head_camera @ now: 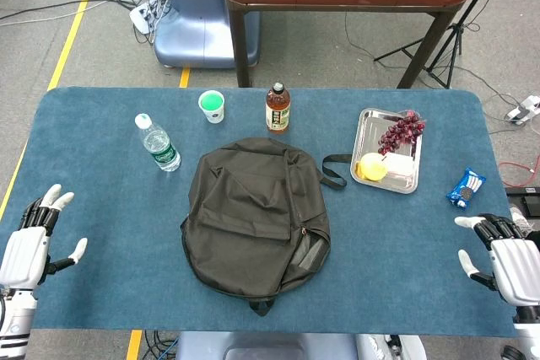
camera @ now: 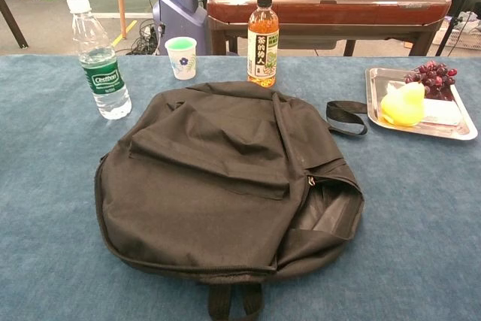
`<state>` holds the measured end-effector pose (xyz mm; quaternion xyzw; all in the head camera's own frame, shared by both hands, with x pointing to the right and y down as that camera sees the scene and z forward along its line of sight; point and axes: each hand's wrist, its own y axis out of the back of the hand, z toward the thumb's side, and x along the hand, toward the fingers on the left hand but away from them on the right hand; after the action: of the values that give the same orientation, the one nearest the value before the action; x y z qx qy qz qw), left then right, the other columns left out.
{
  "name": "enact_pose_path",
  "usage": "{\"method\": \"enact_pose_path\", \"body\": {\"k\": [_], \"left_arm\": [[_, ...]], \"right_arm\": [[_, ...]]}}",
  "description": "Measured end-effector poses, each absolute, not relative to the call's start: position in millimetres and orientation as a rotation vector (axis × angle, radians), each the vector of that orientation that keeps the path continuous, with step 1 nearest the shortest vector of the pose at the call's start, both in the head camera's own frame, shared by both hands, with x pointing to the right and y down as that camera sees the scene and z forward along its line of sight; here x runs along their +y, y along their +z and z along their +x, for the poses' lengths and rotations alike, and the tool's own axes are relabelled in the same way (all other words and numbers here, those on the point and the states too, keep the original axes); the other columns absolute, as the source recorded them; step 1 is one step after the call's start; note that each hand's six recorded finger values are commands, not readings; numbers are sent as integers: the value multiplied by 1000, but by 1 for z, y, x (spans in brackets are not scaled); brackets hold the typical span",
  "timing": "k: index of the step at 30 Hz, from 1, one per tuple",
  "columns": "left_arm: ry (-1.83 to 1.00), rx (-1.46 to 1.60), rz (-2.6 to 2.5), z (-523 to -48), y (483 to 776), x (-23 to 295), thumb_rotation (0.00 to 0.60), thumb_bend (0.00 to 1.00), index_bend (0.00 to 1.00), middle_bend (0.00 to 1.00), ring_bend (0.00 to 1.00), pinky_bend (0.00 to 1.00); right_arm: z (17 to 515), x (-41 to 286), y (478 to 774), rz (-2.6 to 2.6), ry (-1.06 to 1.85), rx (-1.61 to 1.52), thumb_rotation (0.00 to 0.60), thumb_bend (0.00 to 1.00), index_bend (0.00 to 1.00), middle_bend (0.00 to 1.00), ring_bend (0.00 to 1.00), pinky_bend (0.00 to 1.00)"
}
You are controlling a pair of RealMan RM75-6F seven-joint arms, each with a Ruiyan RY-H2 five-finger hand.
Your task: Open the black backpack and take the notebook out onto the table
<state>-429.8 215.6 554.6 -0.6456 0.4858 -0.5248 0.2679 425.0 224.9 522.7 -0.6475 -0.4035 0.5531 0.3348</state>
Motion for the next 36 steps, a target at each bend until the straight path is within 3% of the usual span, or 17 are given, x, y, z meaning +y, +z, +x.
{"method": "enact_pose_path", "body": {"k": [17,36], "left_arm": [[-1392,1127,-1857,-420,572,219,600,291,132,0,28,0],[-1046,638,-2122,-337,628,221,600,264,117,0,26,0]], "right_arm": [[415,195,490,-1647,1341,-1078,600,383,314,313,193,222],[413,192,482,-1646,1346,-1076,600,383,313,307,189,222]]}}
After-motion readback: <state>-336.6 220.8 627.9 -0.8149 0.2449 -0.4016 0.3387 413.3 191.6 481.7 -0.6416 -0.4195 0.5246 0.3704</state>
